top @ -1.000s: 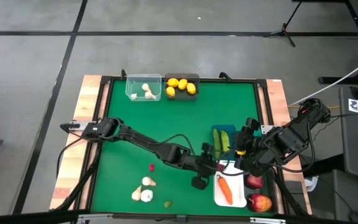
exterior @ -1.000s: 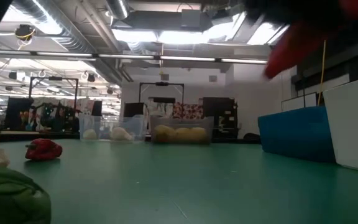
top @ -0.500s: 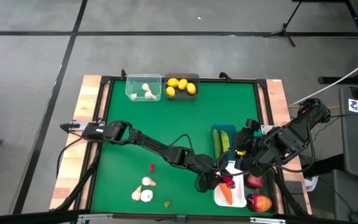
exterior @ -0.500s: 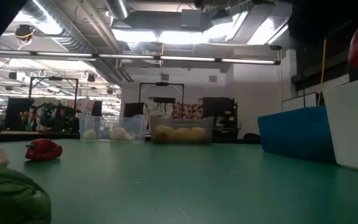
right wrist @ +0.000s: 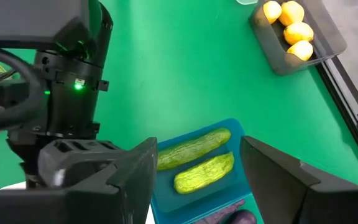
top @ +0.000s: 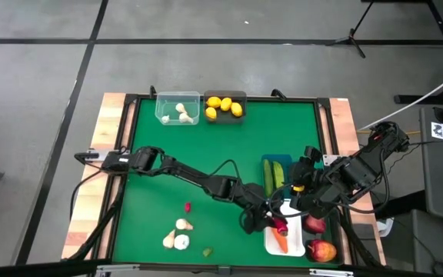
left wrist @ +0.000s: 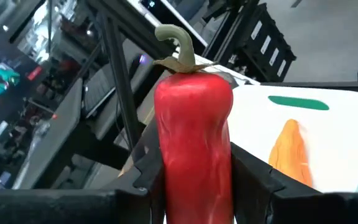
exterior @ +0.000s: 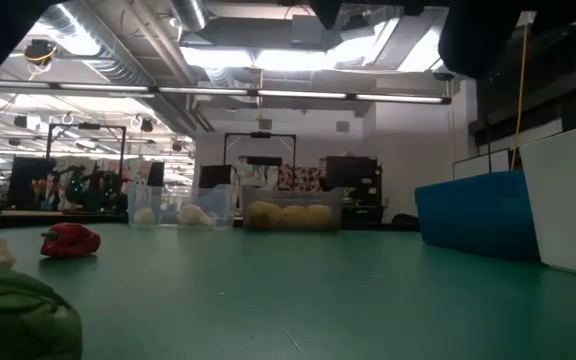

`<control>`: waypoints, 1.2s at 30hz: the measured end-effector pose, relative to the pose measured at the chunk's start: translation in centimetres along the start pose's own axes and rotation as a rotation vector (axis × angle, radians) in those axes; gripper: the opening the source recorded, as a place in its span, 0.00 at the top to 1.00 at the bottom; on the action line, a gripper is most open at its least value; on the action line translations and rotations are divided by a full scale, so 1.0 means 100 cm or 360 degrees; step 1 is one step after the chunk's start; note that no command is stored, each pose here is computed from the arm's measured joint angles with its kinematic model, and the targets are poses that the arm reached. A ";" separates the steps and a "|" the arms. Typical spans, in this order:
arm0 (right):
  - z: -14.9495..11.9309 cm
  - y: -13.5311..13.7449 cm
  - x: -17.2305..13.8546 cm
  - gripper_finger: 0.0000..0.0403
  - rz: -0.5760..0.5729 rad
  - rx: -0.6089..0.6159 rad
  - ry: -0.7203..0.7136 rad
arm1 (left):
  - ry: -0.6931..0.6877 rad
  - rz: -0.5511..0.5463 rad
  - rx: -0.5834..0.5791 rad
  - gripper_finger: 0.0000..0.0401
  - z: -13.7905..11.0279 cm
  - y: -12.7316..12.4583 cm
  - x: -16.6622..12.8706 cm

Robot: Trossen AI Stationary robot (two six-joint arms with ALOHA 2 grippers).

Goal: Sort produce into baskets
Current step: Put the red chili pepper into the white bin

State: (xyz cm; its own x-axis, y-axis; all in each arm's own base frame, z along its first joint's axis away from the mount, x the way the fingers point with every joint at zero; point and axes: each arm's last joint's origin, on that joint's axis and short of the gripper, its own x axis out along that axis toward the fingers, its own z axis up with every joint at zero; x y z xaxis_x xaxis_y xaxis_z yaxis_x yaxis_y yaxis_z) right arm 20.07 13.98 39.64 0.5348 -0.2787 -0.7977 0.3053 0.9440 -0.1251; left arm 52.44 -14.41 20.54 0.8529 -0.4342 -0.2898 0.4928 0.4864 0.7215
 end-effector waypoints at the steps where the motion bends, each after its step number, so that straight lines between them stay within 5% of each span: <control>1: 0.000 0.000 0.000 0.43 0.0000 0.0000 0.0000 | -0.0003 0.0000 0.0014 0.68 0.000 0.000 0.000; 9: 0.000 0.000 0.000 0.43 -0.0007 -0.0001 -0.0008 | -0.0013 -0.0001 0.0049 0.66 0.002 -0.001 0.000; 20: 0.000 0.000 0.000 0.43 -0.0008 0.0002 -0.0009 | 0.0016 0.0000 0.0037 0.40 -0.003 0.001 -0.001; 26: 0.000 0.000 0.000 0.43 -0.0008 0.0003 -0.0010 | 0.0035 0.0026 0.0085 0.35 -0.003 0.002 -0.001; 33: 0.000 0.000 0.000 0.43 -0.0008 0.0002 -0.0008 | 0.0474 0.0246 0.0043 0.36 0.008 0.006 -0.010; 36: 0.000 -0.001 0.000 0.43 -0.0014 -0.0003 -0.0002 | 0.0717 0.0347 -0.0154 0.36 0.028 0.015 -0.031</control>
State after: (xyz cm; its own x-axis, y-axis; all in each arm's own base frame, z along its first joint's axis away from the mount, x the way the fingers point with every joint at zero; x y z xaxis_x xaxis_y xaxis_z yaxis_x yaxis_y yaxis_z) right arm 20.03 13.93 39.63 0.5332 -0.2870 -0.7958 0.3085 0.9419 -0.1331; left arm 50.06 -14.44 24.26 0.9167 0.0449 -0.3970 0.2907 0.6064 0.7401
